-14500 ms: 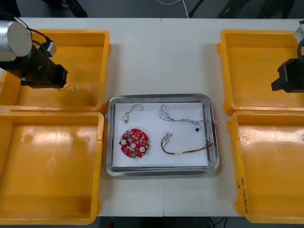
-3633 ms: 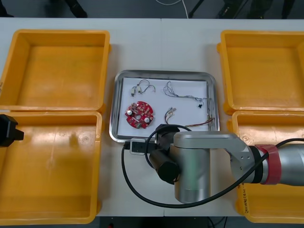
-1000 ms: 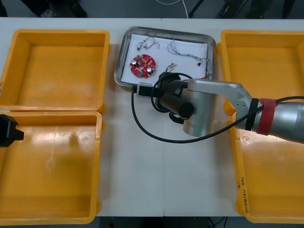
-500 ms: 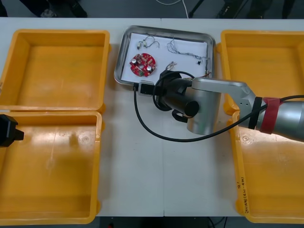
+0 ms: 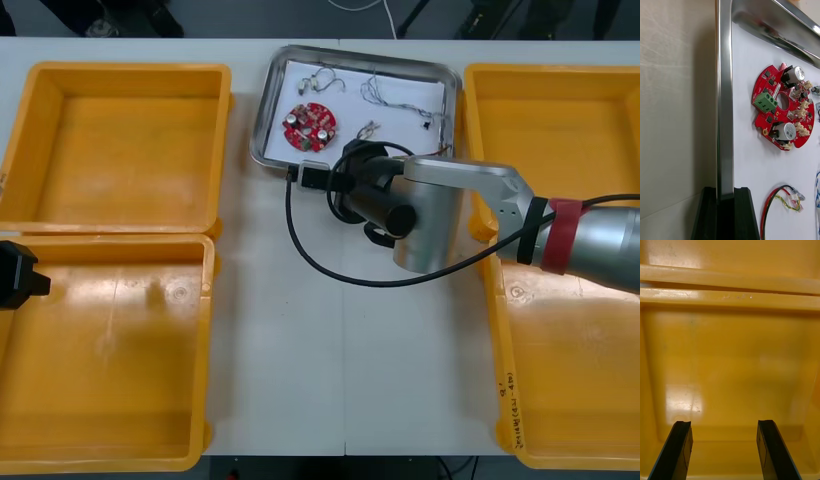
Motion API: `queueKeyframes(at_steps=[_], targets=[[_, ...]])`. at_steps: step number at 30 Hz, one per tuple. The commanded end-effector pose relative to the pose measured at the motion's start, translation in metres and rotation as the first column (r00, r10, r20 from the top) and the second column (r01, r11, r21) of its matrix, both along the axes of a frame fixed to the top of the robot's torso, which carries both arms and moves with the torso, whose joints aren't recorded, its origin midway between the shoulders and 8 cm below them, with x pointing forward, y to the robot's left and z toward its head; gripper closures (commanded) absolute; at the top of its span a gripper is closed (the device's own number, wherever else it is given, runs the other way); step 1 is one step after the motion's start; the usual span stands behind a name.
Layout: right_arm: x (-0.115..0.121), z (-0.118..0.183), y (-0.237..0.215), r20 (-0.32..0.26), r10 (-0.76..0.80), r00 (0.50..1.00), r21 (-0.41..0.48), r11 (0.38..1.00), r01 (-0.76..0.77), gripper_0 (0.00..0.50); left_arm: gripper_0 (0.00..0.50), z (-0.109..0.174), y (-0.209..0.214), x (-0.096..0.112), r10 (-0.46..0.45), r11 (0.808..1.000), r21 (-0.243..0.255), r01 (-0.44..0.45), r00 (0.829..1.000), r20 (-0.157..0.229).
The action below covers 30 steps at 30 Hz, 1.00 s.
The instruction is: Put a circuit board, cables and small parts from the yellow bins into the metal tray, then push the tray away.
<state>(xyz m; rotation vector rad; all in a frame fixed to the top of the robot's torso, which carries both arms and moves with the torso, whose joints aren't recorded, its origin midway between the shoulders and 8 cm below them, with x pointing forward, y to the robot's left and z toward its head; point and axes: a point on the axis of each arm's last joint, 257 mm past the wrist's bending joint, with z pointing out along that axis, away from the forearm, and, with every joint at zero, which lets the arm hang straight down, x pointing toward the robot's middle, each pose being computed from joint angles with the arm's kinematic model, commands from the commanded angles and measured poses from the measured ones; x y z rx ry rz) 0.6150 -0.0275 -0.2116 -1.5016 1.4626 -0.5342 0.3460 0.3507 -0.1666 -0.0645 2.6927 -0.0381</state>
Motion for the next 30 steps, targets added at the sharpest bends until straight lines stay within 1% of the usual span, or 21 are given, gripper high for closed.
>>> queueKeyframes(at_steps=[1, 8, 17, 30], targets=[[0.016, 0.003, 0.000, 0.015, -0.029, 0.999, 0.000, 1.000, 0.029, 0.500, 0.000, 0.011, 0.014, -0.005, -0.065, 0.995, 0.082, 0.064, 0.998, 0.012], [0.028, 0.006, -0.002, 0.030, -0.019, 0.999, 0.004, 1.000, 0.019, 0.500, 0.000, 0.011, 0.014, -0.005, -0.065, 0.995, 0.082, 0.064, 0.998, 0.012], [0.029, 0.008, 0.000, 0.037, -0.010, 0.999, 0.001, 1.000, 0.010, 0.500, 0.000, 0.011, 0.014, -0.005, -0.065, 0.995, 0.082, 0.064, 0.998, 0.012], [0.034, 0.010, 0.008, 0.041, 0.011, 0.999, 0.025, 1.000, -0.012, 0.500, 0.000, 0.011, 0.014, -0.005, -0.065, 0.995, 0.082, 0.064, 0.998, 0.012]])
